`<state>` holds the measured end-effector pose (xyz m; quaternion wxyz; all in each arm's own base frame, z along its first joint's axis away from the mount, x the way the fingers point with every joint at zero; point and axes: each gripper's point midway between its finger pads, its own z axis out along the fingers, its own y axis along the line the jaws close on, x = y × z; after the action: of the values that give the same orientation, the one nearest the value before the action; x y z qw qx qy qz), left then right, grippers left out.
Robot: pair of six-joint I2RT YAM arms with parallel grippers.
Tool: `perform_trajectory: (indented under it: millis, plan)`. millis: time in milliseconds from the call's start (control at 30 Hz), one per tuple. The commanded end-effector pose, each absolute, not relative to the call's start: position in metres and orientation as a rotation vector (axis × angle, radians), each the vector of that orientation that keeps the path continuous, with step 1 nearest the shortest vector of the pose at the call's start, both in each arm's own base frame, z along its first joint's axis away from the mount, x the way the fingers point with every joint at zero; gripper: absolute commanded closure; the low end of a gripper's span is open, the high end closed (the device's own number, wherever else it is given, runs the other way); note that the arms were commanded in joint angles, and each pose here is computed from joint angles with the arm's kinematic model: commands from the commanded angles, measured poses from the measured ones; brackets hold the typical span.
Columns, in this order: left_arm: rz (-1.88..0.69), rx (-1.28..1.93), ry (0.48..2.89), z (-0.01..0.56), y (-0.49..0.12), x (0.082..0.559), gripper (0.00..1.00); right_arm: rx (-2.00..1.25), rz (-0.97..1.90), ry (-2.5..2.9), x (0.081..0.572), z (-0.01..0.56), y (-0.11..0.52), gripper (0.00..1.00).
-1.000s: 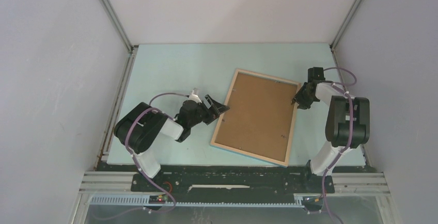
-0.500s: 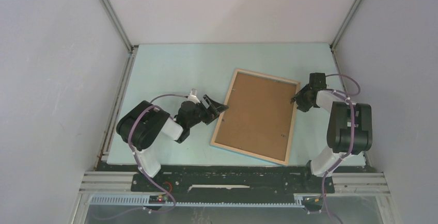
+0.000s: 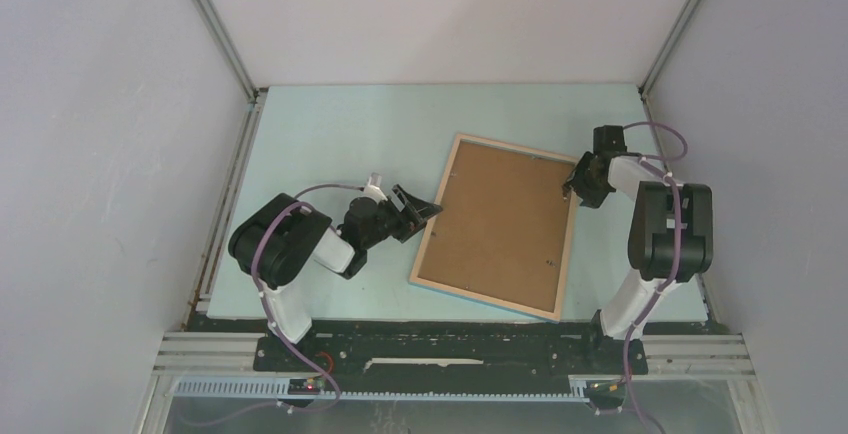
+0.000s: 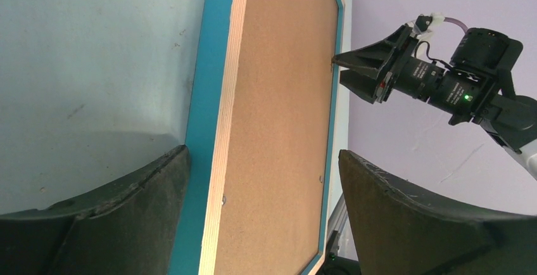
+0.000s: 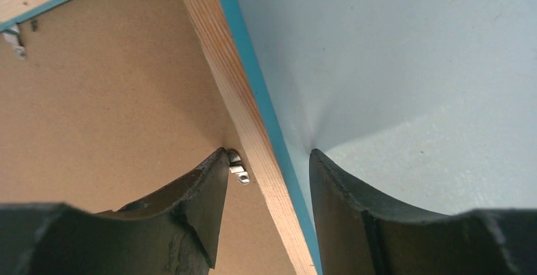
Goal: Put the photo into the frame
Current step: Install the photo frame at the center of the board.
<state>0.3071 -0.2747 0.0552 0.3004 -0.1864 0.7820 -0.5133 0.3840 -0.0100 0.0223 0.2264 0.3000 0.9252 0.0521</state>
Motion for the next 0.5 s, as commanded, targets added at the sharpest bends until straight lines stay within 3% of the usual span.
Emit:
perform_trajectory:
  millis: [0,467]
  plan:
    - [-1.420,-0.471,2.055,0.064,-0.278,0.299,0.12,0.758,0.035,2.584,0.383,0.025,-0.018,0.43]
    - [-1.412,-0.466,2.055,0.063,-0.278,0.299,0.12,0.722,-0.038,2.673,0.367,0.010,-0.011,0.45]
